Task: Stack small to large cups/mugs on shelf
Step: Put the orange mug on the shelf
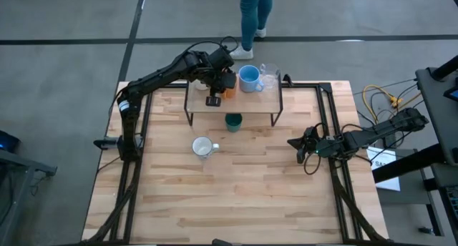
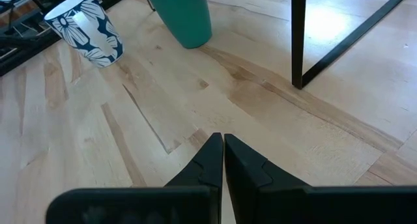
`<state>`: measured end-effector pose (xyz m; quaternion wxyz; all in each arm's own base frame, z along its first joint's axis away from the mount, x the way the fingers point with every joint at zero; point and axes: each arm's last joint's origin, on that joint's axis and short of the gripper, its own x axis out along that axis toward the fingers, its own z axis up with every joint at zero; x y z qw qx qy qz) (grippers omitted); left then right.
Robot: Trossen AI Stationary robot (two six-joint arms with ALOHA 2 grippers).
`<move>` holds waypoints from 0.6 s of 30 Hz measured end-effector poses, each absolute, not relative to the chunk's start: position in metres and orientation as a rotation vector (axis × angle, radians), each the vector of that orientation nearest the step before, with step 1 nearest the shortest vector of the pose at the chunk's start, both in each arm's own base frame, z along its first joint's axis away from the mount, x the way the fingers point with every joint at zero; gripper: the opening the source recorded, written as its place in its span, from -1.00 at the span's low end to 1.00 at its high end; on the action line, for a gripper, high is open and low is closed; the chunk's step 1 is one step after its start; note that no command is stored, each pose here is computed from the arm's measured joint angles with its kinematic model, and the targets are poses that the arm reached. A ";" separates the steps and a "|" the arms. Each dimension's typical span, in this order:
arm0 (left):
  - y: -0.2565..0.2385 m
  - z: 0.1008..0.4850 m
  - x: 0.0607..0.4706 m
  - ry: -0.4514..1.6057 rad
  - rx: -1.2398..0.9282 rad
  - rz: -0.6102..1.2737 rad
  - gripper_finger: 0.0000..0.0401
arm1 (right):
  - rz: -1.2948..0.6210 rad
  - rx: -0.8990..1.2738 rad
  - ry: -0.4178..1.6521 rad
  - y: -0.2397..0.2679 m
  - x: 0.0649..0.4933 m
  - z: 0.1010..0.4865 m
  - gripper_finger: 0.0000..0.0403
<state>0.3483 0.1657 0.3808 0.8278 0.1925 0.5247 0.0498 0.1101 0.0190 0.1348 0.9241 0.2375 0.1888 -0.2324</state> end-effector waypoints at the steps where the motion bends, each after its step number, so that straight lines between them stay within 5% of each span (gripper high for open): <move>1: 0.166 0.381 0.348 1.111 0.406 0.101 -1.00 | -0.477 0.487 0.388 0.019 0.110 0.135 -0.96; 18: 0.167 0.383 0.351 1.064 0.404 0.098 -0.84 | -0.477 0.487 0.388 0.019 0.110 0.135 -0.96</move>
